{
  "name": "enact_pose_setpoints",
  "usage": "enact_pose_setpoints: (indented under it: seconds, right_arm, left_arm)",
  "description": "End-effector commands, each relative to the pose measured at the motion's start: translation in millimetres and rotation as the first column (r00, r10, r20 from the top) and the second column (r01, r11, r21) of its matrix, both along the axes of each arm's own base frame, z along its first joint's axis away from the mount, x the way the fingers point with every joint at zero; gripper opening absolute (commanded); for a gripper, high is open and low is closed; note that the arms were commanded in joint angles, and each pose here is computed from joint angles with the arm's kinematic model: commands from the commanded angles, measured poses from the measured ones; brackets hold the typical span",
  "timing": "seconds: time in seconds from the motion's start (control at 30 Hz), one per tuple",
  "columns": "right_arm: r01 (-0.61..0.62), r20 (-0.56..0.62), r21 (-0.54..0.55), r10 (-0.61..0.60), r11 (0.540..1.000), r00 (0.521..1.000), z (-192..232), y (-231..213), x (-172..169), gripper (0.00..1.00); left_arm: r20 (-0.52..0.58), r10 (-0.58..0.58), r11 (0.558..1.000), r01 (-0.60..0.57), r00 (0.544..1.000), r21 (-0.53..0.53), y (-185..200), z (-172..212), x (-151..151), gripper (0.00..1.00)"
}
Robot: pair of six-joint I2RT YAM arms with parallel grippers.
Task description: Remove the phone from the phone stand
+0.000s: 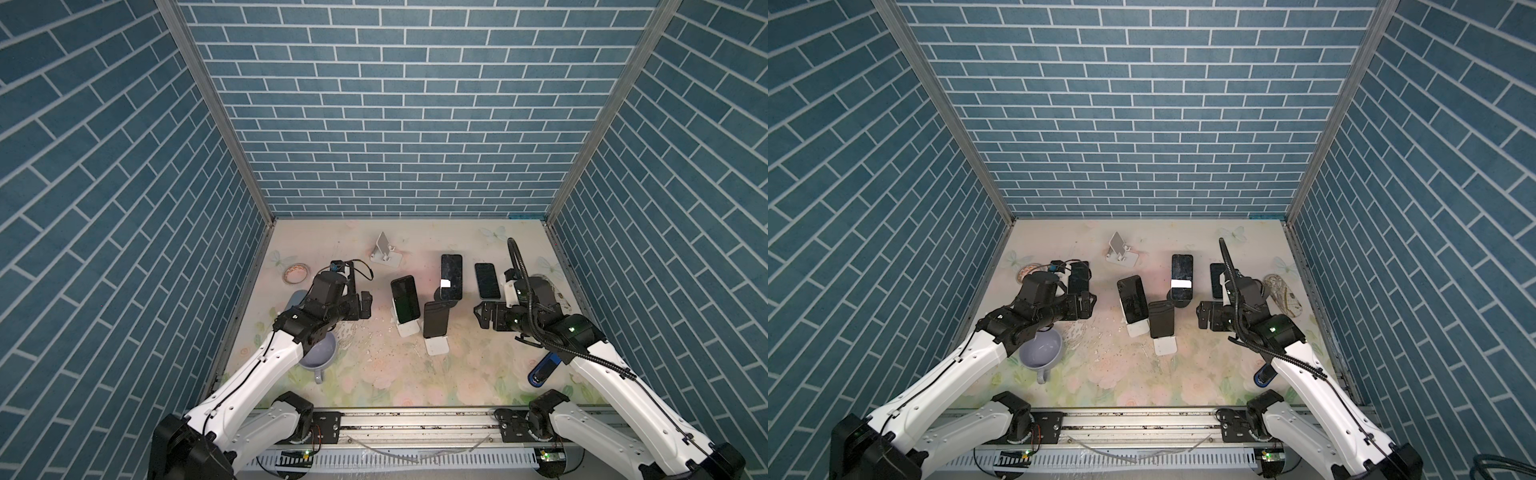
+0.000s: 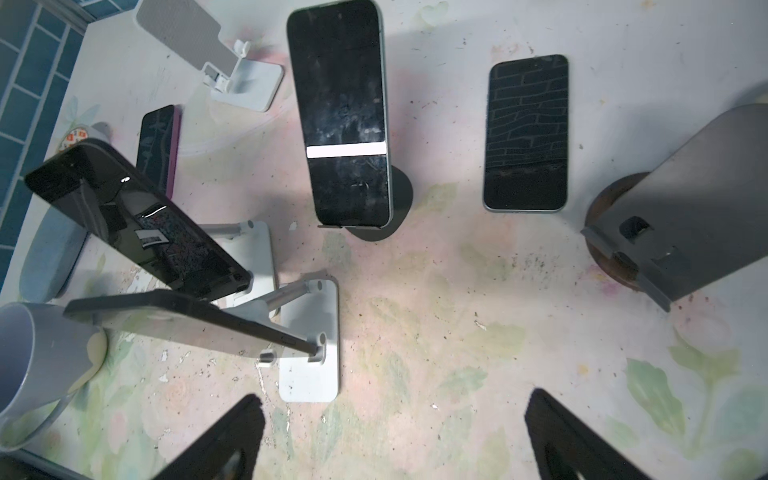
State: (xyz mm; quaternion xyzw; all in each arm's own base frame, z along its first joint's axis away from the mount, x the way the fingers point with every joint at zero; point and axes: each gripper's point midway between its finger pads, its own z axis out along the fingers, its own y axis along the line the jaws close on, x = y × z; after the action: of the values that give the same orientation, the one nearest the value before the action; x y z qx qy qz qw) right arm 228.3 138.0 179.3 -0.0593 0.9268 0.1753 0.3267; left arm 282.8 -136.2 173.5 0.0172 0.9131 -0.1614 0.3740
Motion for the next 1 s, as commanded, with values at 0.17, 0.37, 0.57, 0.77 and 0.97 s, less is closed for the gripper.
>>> enact_pose_setpoints:
  seconds: [0.17, 0.37, 0.57, 0.77, 0.97]
  right_arm:
    - [-0.178, 0.083, -0.048, 0.182, 0.983, 0.98, -7, 42, -2, 0.99]
    - [-0.206, 0.182, -0.089, 0.219, 0.975, 0.959, -9, 65, 2, 0.99]
    - [-0.189, 0.293, -0.089, 0.207, 0.978, 0.933, -3, 80, 4, 0.99]
    - [-0.124, 0.337, -0.117, 0.157, 0.985, 0.928, -2, 88, 6, 0.99]
    - [-0.102, 0.392, -0.117, 0.14, 0.988, 0.909, 2, 100, 3, 0.99]
  left_arm:
    - [0.09, 0.021, 1.0, -0.02, 0.996, -0.005, 0, 10, 14, 1.0]
    - [0.098, 0.042, 0.999, -0.042, 0.994, 0.001, 1, 6, 23, 1.0]
    - [0.135, 0.068, 0.998, -0.069, 0.988, 0.0, 5, 13, 26, 1.0]
    - [0.171, 0.078, 0.997, -0.08, 0.982, 0.006, 9, 19, 27, 1.0]
    - [0.183, 0.087, 0.996, -0.089, 0.979, 0.005, 11, 22, 28, 1.0]
